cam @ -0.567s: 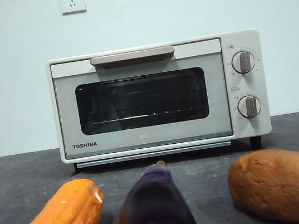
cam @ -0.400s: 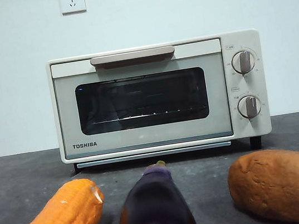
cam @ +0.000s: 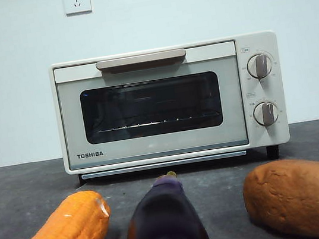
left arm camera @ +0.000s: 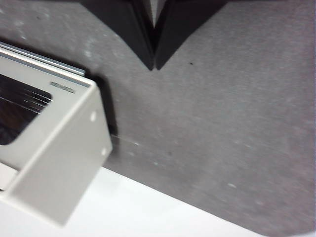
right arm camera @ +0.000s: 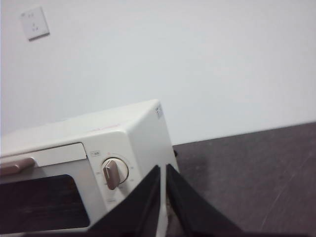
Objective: Take the eggplant from the table,put the eggplant in the oven
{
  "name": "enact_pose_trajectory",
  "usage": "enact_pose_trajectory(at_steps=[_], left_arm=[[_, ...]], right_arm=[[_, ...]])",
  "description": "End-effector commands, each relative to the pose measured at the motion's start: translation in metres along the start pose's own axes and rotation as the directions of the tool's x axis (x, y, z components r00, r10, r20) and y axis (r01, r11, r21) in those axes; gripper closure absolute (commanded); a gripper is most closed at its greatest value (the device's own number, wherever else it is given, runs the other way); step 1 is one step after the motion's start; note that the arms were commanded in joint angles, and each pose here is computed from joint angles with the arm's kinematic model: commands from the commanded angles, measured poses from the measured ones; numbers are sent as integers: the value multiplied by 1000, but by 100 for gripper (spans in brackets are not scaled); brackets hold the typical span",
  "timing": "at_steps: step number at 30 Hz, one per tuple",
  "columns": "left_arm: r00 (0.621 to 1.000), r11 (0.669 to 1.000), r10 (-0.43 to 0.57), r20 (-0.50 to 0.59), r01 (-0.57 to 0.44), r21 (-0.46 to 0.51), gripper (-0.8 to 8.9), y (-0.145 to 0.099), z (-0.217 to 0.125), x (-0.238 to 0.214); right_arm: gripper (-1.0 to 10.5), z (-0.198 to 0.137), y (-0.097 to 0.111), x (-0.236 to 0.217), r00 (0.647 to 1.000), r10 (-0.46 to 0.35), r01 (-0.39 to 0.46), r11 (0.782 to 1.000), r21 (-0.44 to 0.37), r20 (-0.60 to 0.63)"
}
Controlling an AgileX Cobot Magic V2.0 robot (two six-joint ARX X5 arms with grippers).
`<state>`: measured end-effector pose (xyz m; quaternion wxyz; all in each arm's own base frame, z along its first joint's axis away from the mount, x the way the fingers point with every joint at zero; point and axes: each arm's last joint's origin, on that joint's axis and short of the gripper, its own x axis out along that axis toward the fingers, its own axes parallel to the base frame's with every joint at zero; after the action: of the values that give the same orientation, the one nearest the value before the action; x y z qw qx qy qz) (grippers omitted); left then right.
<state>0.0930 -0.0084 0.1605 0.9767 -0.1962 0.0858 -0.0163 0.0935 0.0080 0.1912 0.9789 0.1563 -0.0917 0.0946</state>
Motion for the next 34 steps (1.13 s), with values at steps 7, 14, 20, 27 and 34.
enact_pose_trajectory(at_steps=[7,14,20,27,34], left_arm=[[1000,1000,-9,-5,9,-9,807,-19,44,-14],[996,999,-32,-79,32,1,807,-36,79,-8],[978,994,-93,-189,101,33,807,-52,109,10],[932,984,-139,-335,168,60,807,-66,129,39],[875,963,-223,-429,265,40,807,-80,136,61]], right_arm=[[942,30,10,-4,995,-54,62,994,92,-86],[942,63,20,1,981,-80,97,991,92,-176],[942,90,30,15,932,-72,103,992,70,-356],[895,116,40,39,788,20,30,997,70,-615],[604,122,44,63,523,117,44,986,163,-845]])
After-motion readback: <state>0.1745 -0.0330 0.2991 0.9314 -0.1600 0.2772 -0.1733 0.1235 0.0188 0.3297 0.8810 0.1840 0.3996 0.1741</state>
